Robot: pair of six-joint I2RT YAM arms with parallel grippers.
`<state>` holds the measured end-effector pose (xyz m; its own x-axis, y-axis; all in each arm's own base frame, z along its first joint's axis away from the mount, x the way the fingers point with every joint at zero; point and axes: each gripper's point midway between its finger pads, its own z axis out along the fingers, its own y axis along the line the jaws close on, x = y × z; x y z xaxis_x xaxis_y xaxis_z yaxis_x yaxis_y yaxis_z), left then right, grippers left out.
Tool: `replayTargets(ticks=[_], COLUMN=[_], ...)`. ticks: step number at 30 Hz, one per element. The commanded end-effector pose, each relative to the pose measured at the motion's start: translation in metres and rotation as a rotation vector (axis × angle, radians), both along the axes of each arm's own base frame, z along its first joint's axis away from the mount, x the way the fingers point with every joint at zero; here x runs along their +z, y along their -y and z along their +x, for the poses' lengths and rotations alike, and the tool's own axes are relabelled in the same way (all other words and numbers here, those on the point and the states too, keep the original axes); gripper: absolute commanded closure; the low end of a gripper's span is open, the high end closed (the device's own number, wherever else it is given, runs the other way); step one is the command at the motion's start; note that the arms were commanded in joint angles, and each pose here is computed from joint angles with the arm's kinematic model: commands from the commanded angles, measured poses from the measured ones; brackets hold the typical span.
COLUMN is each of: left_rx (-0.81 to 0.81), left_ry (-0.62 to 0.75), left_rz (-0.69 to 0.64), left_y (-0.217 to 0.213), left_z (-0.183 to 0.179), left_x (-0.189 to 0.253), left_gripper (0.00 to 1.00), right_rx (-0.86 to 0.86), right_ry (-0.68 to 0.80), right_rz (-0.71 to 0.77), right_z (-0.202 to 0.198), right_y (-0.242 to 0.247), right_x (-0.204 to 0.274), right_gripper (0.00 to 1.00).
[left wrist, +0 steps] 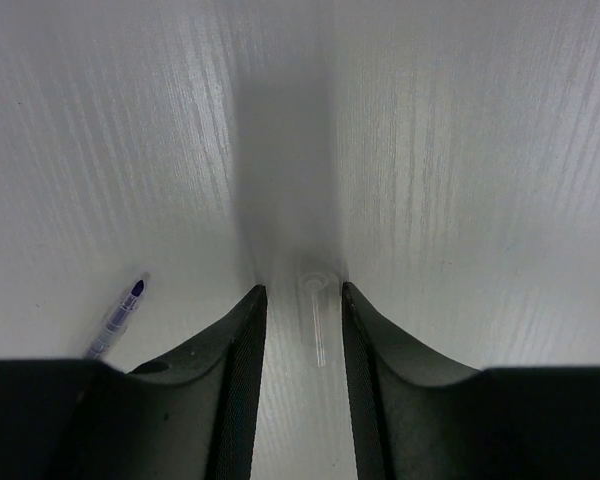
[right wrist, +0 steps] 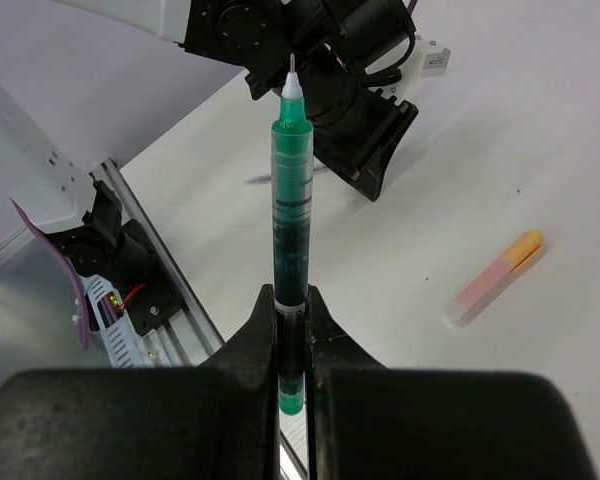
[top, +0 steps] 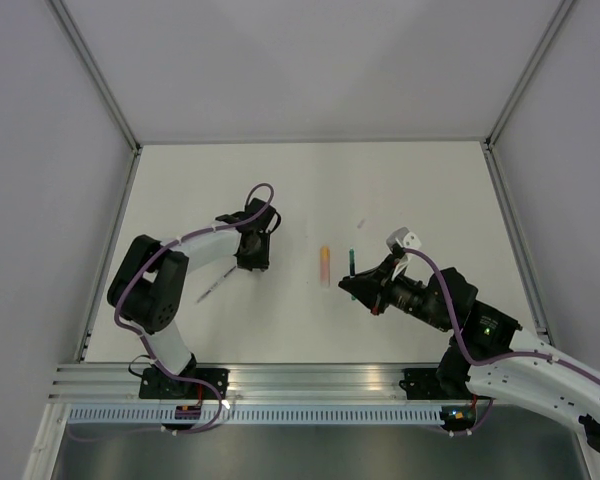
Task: Insert the pens into the pen caps
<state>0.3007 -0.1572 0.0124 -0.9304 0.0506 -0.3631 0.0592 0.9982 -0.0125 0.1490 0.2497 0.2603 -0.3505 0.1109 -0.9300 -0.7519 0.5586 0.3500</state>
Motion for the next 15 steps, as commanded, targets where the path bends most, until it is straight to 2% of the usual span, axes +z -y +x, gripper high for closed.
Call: replayTargets(ticks=[1,8,11,15], left_rx=[-0.046,-0.043,-0.042,-0.047], left_ry=[-0.094,-0.136,-0.146,-0.158], left_rz=[0.011,0.024,0.034,0.032], left_y=[0.003,0.000,-0.001,-0.001], left_z=[-0.019,-0.027,-0.028,-0.031], left_x=[-0.013,-0.027,-0.031,-0.033], left_gripper=[0.59,0.62,0.73,0.94], right_rx=[0.005,0.014,0.011,0.008], right_ry=[0.028,0.031,0.032,0.035], right_rz=[0.028,0.038,0.033,0.037], right_z=[-0.001,-0.003,-0.003,-0.003], right_y=[0.000,0.000,0.001,0.002], right_x=[0.009,0.011,0.010,0.012], right_gripper=[1.00,1.00,1.00,1.00])
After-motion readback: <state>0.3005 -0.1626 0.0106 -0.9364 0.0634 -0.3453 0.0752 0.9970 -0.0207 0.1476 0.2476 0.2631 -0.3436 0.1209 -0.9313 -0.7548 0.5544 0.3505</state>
